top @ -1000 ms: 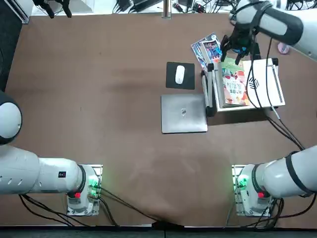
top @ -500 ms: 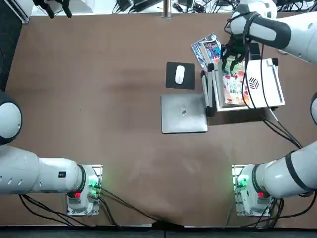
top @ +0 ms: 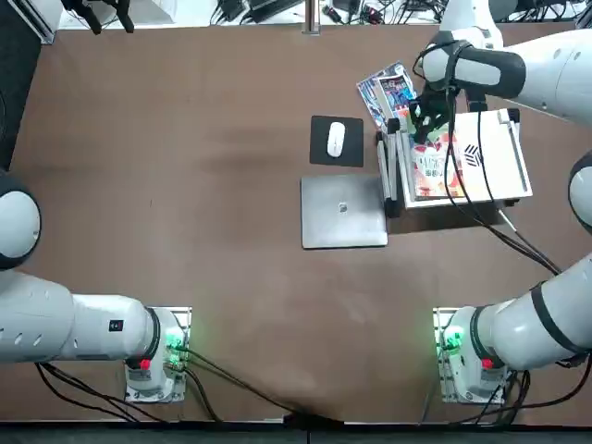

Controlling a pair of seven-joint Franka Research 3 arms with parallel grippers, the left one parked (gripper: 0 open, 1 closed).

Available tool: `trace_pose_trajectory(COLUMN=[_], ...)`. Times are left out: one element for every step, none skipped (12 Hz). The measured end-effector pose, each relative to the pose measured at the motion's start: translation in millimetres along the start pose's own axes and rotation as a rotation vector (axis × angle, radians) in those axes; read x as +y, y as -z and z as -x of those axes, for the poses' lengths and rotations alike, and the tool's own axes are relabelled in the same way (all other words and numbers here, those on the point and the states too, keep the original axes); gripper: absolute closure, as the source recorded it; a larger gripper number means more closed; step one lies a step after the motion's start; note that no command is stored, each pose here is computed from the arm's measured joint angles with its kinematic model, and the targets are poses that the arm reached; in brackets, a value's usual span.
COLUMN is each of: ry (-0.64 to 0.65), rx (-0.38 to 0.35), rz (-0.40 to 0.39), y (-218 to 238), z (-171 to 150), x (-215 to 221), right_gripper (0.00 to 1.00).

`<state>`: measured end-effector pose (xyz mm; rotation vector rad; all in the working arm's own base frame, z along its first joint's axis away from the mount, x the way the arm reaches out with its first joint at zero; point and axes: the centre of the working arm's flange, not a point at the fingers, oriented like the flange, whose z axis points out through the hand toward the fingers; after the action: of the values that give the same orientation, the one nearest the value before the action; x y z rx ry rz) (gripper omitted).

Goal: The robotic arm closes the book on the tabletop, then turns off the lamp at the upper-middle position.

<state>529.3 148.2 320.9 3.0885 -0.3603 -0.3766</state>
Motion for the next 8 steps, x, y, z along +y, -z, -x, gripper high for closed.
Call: trace_pose_trajectory(ry=[-0.003,-0.009,-0.016,-0.025,-0.036,-0.05,-0.06,-0.064], rx=[0.001,0.005,0.014,0.026,0.035,0.036,0.034,0.039], rz=[0.0,-0.003,-0.007,-0.014,-0.02,-0.022,-0.023,-0.028], y=[0,3,8,15,25,37,53,71], z=[0,0,-1,-2,-2,-2,-1,0], x=[0,-1,-2,-3,-5,-6,-7,-6], right_gripper=[0.96,0.96,0.96,0.96,0.96,0.96,0.96,0.96])
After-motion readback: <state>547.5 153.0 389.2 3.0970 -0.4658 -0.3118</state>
